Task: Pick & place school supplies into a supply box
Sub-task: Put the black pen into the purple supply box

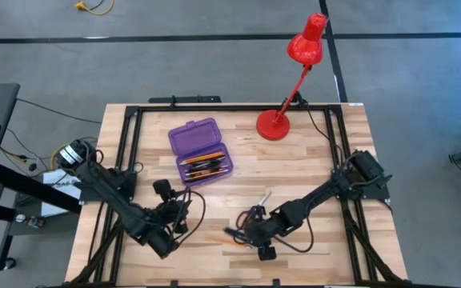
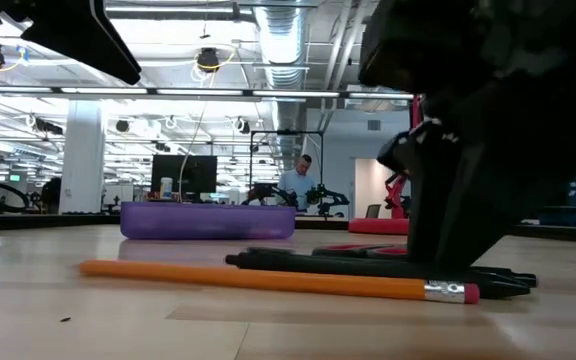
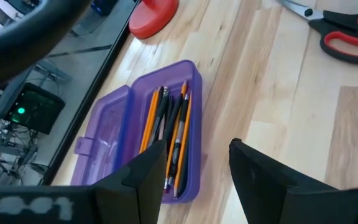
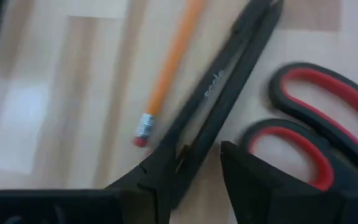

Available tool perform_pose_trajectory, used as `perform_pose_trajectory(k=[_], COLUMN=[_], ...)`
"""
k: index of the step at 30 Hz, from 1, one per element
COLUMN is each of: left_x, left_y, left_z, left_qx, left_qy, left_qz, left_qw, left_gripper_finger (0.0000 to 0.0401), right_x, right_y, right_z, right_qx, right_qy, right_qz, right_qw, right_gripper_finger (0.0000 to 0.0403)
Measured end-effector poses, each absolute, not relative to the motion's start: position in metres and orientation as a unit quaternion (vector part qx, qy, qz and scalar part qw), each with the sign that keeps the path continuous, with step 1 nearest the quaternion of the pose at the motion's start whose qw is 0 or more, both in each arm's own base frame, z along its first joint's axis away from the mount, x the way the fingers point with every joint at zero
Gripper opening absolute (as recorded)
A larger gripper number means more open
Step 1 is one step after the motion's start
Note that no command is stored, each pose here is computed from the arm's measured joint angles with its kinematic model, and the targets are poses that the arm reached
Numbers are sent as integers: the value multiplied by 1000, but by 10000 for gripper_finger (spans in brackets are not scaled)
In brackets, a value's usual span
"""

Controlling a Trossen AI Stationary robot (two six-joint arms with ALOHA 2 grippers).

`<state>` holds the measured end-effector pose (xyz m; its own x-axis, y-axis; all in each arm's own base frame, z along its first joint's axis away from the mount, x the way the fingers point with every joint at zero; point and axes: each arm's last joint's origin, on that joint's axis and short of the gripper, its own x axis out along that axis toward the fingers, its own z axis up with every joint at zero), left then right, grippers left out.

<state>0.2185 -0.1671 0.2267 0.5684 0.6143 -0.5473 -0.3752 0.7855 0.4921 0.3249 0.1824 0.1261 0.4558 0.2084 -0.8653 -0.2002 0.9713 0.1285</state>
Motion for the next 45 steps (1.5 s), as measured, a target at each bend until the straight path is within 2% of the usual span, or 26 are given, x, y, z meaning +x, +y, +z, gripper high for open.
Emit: perform_pose_trajectory(k=[15,25,28,34,39,45], left_x=[218,217,217,217,217,217], left_y=[-167,-165,-165,-165,-164,-164], left_z=[227,227,227,227,228,228], left_qx=[169,171,172,180,184,189], left_qy=[365,365,364,361,357,353], left_qz=[287,292,292,295,298,300], left_qw=[869,868,868,866,866,866], left_gripper_finger=[165,165,165,165,165,165], right_x=[313,312,309,296,283,281], right_y=[173,169,167,160,161,157], right_z=[123,122,121,119,120,132], right_qx=[-20,-30,-32,-41,-71,-52], right_qy=[559,567,579,621,651,651], right_qz=[46,30,10,-53,-66,-52], right_qw=[827,823,814,781,753,756], right_gripper_finger=[115,16,20,63,65,65])
